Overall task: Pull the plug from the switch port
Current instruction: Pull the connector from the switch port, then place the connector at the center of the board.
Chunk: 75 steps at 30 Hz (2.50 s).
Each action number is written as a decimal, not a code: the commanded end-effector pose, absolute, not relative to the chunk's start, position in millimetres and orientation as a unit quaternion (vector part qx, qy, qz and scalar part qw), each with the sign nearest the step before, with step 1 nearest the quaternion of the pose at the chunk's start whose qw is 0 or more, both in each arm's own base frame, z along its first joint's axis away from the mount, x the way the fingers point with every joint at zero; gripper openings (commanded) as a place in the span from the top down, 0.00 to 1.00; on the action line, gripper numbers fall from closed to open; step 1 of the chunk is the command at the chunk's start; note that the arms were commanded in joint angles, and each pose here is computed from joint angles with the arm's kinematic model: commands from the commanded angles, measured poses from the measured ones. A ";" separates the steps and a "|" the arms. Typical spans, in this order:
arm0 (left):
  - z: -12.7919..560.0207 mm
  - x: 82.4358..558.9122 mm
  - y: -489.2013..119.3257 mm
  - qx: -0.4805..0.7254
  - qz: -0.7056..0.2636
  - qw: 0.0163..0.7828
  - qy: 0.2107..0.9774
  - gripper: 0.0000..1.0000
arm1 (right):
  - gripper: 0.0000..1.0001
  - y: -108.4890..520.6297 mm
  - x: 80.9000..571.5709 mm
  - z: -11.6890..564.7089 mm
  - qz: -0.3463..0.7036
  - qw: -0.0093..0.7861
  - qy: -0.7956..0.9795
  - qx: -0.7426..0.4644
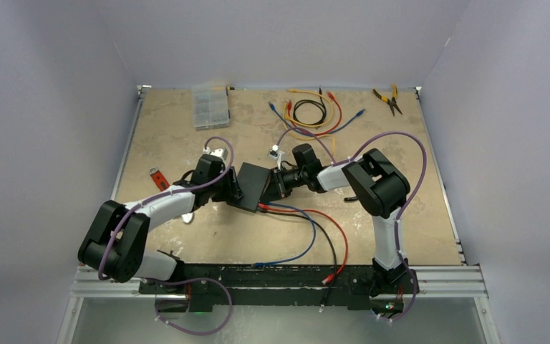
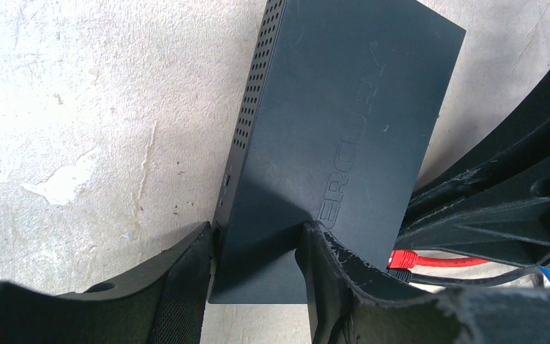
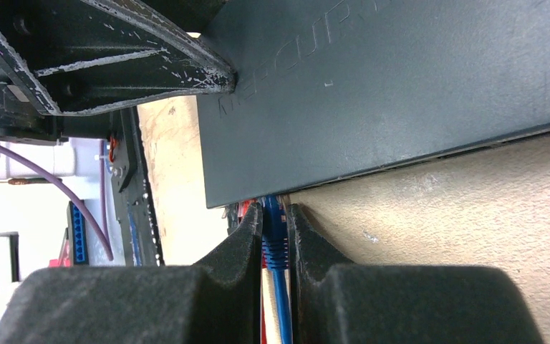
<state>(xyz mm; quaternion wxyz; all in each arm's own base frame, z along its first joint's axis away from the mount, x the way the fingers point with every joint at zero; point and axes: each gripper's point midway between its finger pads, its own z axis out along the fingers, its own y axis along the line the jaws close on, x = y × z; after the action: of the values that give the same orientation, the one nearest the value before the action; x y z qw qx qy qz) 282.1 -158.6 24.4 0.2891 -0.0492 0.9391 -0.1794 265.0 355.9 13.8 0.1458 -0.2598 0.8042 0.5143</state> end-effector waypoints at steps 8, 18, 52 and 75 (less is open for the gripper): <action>-32.1 249.6 -122.5 -0.090 -0.077 0.214 0.970 1.00 | 1.00 273.5 225.6 -95.0 0.295 0.051 0.938 -0.172; -32.0 249.5 -119.6 -0.097 -0.070 0.216 0.969 1.00 | 1.00 273.7 220.6 -70.2 0.366 0.052 0.914 -0.165; -13.0 239.6 -109.0 -0.116 -0.071 0.256 0.957 1.00 | 1.00 265.9 329.0 30.6 0.318 0.256 0.904 -0.129; -13.8 242.1 -113.5 -0.103 -0.080 0.254 0.958 1.00 | 0.49 207.2 315.4 34.3 0.179 0.263 0.943 -0.096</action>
<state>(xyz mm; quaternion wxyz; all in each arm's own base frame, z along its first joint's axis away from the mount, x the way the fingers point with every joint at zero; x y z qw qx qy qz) 287.3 -152.2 33.5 0.3353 -0.1178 0.9174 -0.1792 323.8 223.1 35.0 0.2667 -0.0992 0.9352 0.2107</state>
